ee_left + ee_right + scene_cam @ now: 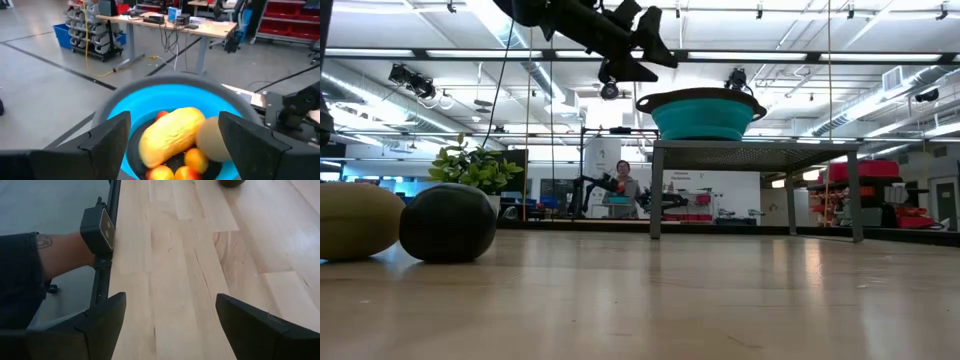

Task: Pick & Place Fruit
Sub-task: Put the brown kiwi into the blue strainer bowl

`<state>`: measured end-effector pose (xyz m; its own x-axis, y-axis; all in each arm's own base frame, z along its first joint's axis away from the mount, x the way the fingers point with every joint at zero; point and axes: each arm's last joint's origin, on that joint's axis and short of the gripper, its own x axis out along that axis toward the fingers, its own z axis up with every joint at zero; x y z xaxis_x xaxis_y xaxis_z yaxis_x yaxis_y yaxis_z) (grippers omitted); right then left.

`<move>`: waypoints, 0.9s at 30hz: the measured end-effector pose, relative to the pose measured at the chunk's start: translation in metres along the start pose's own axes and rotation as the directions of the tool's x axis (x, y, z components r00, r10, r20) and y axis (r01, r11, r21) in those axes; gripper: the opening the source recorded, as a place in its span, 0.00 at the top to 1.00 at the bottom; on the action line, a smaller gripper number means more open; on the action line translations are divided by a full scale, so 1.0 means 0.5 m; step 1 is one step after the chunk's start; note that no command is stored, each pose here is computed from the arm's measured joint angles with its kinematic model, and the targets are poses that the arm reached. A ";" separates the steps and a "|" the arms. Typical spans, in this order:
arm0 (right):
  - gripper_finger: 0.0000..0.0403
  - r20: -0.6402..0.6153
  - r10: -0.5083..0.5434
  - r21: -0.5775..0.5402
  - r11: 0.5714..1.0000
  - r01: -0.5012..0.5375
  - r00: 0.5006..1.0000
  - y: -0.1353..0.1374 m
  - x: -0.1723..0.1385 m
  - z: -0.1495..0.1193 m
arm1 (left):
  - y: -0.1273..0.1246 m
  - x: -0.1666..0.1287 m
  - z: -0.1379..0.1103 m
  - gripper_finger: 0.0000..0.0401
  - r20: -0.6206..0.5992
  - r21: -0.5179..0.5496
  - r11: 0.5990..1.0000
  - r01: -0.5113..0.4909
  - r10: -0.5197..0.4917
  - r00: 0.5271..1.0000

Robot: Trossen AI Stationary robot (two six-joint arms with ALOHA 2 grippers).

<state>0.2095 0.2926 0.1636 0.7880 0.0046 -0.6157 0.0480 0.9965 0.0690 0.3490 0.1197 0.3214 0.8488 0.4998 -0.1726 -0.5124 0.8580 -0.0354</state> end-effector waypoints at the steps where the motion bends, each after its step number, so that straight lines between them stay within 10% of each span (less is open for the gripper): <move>1: 0.21 0.000 0.000 0.000 1.000 0.000 1.000 0.000 0.000 0.000 | -0.003 -0.004 0.003 0.22 0.005 0.000 1.000 0.004 -0.004 1.000; 9: 0.21 -0.001 0.001 0.007 1.000 -0.001 1.000 0.000 0.000 -0.001 | -0.047 -0.093 0.032 0.23 -0.099 0.034 0.985 0.172 -0.167 0.981; 15: 0.21 0.018 -0.026 -0.013 1.000 0.026 1.000 -0.002 -0.001 -0.001 | -0.143 -0.195 -0.003 0.24 -0.366 -0.047 0.921 0.386 -0.375 0.852; 27: 0.21 0.034 -0.051 -0.070 0.996 0.053 0.998 -0.013 0.012 0.013 | -0.341 -0.441 -0.129 0.24 -0.576 -0.026 0.944 0.329 -0.283 0.767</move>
<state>0.2178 0.2858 0.1644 0.8052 -0.0490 -0.5910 0.0471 0.9987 -0.0187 0.2408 -0.1443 0.3021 0.7207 0.0725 -0.6894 -0.2080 0.9713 -0.1153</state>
